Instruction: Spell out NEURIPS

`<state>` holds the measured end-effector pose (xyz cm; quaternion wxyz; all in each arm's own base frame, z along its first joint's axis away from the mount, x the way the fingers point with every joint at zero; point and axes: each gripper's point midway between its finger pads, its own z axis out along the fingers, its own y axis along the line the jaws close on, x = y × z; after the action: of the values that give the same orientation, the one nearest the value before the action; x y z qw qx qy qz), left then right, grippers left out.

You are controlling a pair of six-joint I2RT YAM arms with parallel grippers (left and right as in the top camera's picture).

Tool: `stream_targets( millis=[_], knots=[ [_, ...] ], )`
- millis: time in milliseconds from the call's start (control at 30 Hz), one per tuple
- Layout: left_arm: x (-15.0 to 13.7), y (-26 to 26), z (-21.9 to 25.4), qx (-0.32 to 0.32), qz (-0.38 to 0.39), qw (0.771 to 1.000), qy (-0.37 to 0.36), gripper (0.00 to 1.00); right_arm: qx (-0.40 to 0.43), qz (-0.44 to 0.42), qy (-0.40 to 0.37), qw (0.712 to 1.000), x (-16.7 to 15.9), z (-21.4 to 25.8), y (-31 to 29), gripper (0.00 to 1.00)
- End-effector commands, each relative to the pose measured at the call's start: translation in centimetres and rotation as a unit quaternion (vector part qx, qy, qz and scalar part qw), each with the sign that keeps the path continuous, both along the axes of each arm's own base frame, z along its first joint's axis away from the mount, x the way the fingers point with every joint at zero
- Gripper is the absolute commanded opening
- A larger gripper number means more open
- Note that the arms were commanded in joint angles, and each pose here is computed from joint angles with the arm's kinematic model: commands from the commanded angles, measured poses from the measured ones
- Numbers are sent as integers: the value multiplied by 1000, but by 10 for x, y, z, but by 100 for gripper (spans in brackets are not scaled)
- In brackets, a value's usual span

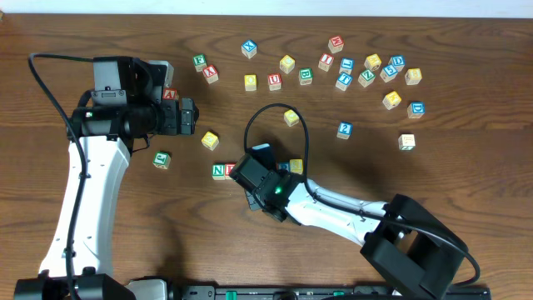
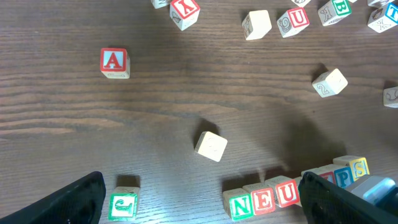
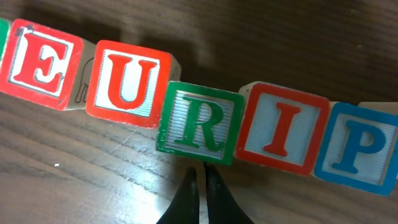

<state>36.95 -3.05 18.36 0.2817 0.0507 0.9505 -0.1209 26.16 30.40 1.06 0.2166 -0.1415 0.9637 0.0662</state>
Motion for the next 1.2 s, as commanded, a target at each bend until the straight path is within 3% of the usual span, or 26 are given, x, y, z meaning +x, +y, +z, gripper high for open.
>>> stream_targets(
  millis=[0,1167],
  knots=[
    [4,-1,9,0,-11,1000,-14,98,-11,-1,-5,1000,4,-3,-5,1],
    [4,-1,9,0,-11,1000,-14,98,-14,-5,-16,1000,8,-2,-6,1]
  ],
)
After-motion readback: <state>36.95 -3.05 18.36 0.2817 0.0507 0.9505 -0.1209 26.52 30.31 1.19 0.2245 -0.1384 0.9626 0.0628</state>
